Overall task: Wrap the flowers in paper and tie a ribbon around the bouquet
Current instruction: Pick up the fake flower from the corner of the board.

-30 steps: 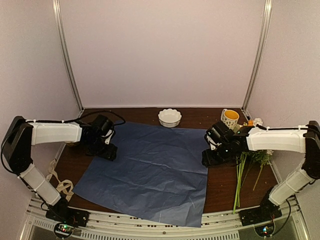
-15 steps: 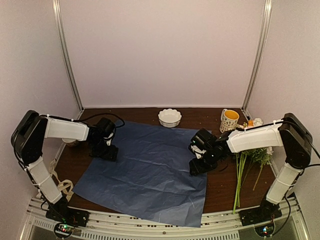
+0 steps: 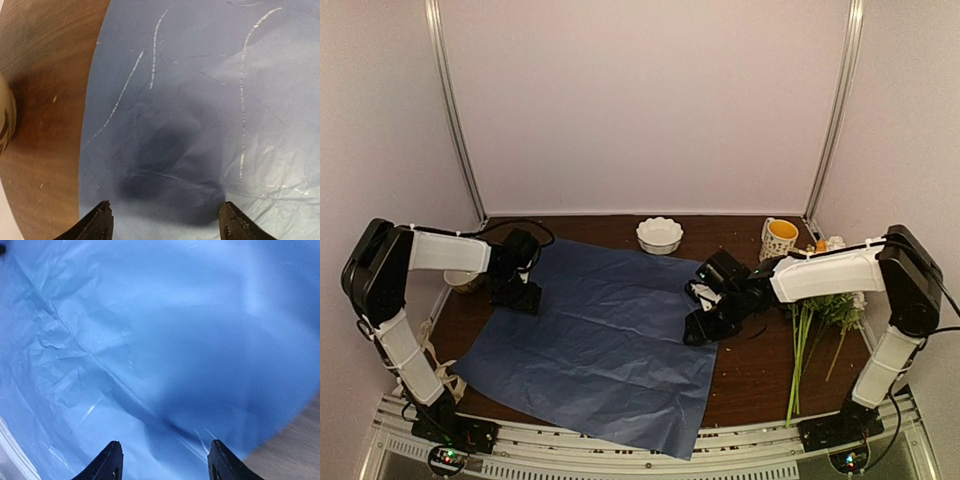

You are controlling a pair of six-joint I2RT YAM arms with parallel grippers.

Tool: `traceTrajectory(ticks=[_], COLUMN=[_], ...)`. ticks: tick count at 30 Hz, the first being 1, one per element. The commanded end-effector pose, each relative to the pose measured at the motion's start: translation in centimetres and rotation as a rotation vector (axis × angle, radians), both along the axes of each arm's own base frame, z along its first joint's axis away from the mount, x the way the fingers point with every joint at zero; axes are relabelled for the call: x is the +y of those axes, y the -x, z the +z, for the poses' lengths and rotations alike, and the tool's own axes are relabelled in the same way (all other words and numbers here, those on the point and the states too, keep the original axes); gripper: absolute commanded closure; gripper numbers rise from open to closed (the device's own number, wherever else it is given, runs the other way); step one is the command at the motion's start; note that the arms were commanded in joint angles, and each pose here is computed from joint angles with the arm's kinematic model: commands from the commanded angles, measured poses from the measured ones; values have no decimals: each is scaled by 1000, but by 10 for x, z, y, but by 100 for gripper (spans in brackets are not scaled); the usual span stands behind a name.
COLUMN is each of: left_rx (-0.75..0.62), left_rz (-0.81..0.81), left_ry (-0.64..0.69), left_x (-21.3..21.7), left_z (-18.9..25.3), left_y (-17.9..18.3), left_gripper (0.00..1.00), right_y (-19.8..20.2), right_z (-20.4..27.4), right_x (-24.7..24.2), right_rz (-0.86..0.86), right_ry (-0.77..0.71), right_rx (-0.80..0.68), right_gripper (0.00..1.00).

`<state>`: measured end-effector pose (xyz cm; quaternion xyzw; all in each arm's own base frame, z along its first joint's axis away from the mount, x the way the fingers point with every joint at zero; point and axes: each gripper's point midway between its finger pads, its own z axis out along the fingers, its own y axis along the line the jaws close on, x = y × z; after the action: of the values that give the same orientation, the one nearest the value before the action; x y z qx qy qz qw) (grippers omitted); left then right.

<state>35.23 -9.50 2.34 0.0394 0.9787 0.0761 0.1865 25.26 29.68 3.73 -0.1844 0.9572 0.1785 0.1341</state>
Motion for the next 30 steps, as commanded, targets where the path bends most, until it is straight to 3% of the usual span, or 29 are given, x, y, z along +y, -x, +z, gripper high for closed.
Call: traceTrajectory(ticks=[1, 8, 17, 21, 27, 30], left_rx=[-2, -7, 62, 116, 88, 87], left_rz=[-19, -68, -90, -90, -77, -86], left_ry=[-52, -18, 46, 48, -23, -39], left_x=[13, -8, -21, -23, -15, -14], left_z=[21, 27, -12, -36, -29, -28], left_y=[13, 43, 70, 75, 59, 54], left_gripper=[24, 24, 24, 24, 22, 22], right_y=[-12, -26, -50, -56, -60, -59], right_z=[39, 50, 53, 37, 13, 3], right_x=[-32, -100, -223, -249, -266, -263], right_rz=[-78, -207, -613, -712, -740, -713], right_ry=[-38, 88, 226, 218, 257, 263], right_rx=[-58, -120, -241, -202, -137, -106], right_gripper=[40, 38, 58, 60, 62, 70])
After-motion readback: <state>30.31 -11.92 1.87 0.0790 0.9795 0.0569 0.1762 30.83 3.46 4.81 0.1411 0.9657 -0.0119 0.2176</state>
